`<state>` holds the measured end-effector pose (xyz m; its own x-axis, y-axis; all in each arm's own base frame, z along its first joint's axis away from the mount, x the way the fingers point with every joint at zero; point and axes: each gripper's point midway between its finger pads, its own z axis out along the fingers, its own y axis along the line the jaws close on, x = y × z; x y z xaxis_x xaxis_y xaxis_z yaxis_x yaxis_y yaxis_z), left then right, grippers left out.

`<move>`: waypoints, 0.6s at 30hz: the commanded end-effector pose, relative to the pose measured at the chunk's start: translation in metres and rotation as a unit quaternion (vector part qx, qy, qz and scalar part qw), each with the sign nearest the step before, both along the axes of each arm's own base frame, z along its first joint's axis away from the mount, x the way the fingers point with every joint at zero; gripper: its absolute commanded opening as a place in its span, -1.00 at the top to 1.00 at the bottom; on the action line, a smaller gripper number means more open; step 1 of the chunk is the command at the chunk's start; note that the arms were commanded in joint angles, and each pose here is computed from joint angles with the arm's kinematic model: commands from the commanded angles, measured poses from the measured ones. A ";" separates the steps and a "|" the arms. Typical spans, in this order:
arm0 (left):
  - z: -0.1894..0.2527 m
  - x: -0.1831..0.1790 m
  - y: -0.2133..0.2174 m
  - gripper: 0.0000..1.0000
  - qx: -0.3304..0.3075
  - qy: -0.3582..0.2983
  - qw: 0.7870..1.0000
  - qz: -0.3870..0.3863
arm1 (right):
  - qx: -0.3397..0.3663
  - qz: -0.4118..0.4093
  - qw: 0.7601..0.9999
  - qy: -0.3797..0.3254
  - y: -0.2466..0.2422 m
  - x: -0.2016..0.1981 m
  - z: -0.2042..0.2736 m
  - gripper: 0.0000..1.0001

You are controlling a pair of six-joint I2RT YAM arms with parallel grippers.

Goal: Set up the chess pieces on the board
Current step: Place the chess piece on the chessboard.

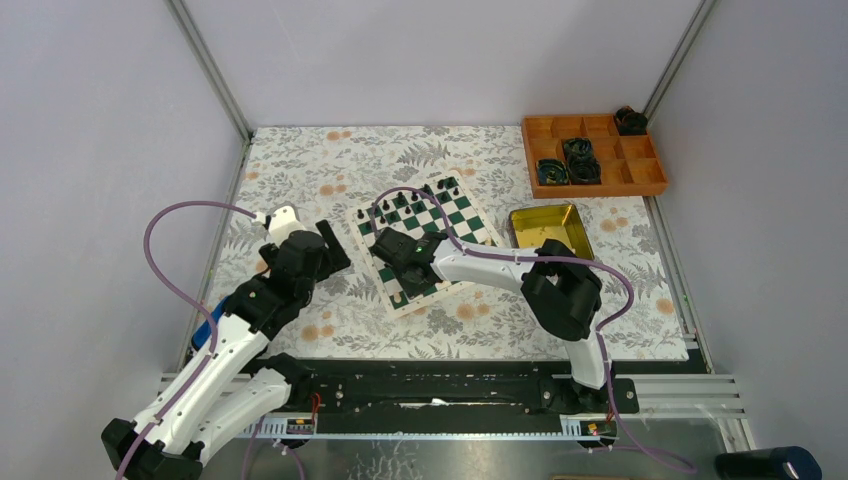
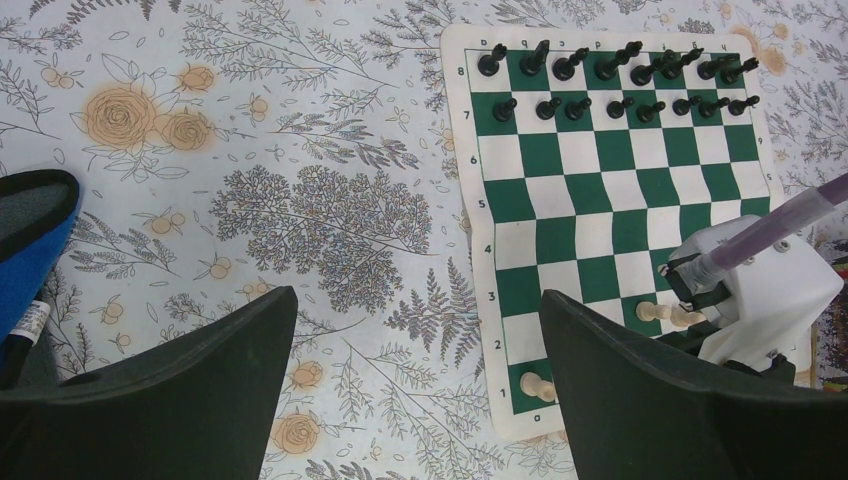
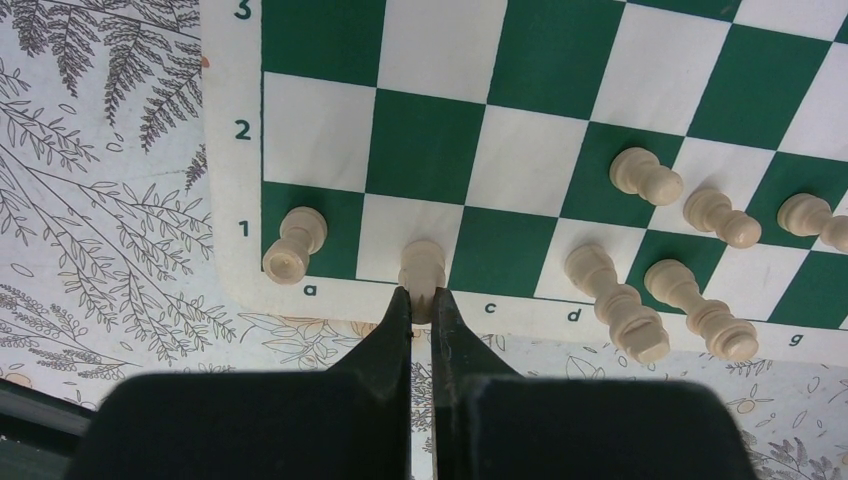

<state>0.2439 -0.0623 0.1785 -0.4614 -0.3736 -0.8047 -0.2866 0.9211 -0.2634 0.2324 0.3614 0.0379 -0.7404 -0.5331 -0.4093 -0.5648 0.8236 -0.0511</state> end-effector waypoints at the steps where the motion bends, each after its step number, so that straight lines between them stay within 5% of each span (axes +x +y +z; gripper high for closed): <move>1: -0.002 -0.001 0.001 -0.97 0.003 -0.003 1.000 0.002 | 0.029 0.001 0.999 -0.012 0.011 0.006 0.018 1.00; 18: -0.004 0.000 0.001 -0.98 0.004 0.000 1.000 0.004 | 0.043 0.007 0.999 -0.020 0.016 0.009 0.030 1.00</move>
<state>0.2433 -0.0619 0.1763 -0.4667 -0.3706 -0.8030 -0.2883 0.9221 -0.2580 0.2320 0.3622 0.0379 -0.7387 -0.5355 -0.4093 -0.5690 0.8210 -0.0473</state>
